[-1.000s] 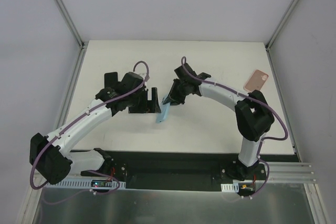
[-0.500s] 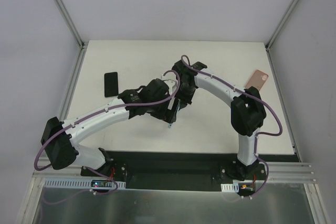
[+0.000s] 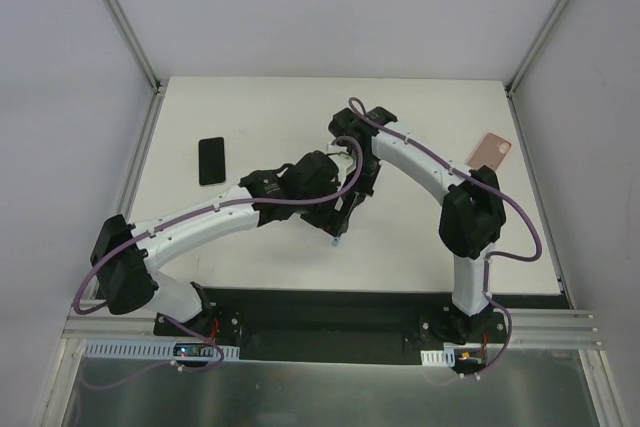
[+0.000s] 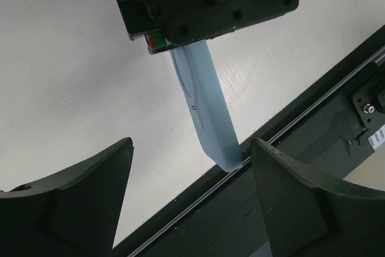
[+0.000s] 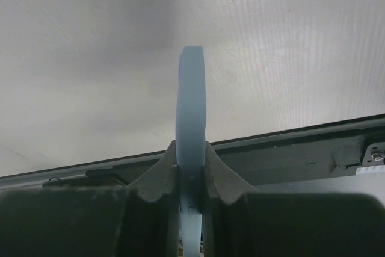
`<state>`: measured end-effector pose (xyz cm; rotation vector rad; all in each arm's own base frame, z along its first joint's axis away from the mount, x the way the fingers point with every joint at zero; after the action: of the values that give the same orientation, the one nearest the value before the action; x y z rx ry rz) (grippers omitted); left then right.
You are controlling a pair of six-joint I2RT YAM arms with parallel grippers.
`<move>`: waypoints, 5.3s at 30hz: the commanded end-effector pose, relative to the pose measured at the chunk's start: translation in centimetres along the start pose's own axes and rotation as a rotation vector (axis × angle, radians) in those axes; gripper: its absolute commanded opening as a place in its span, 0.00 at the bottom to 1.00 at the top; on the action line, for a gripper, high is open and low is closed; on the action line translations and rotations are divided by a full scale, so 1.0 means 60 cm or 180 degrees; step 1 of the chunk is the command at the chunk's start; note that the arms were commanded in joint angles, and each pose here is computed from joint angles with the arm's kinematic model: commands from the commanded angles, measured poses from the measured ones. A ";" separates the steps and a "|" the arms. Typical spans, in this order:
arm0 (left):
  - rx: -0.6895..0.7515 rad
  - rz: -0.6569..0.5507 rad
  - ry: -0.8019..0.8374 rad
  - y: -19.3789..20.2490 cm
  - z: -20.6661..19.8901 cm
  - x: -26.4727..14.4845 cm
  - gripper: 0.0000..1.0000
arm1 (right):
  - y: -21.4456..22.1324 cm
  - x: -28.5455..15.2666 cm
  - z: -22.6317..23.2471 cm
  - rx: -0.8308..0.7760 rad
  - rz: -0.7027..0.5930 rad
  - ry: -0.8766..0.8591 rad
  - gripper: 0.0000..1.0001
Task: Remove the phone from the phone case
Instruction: Adjust the phone, then remove the phone case from the phone.
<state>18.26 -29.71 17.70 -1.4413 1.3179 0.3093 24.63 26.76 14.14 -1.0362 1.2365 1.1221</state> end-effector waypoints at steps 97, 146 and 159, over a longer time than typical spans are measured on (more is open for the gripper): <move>-0.1738 -0.0975 0.2454 -0.104 0.036 -0.180 0.80 | 0.003 -0.239 0.035 -0.1413 -0.1785 -0.3883 0.02; -0.1836 -0.0626 0.3419 -0.116 0.018 -0.179 0.00 | 0.048 -0.216 0.061 -0.2027 -0.1360 -0.3723 0.74; -0.2305 -0.0993 0.3150 -0.148 0.056 -0.164 0.00 | 0.066 -0.196 -0.065 -0.1270 -0.1958 -0.2255 0.95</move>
<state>22.82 -24.21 26.14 -2.5284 1.9188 -0.0392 20.95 24.67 26.81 -0.9284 -0.0536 1.2297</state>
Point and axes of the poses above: each gripper's point midway between its finger pads, its own x axis out along the fingers, its own z axis along the line the jaws close on, y = z × x, the point moved 2 cm from there along -x, back along the fingers, and after that the axes turned 10 degrees about -x, right-handed, at the moved point
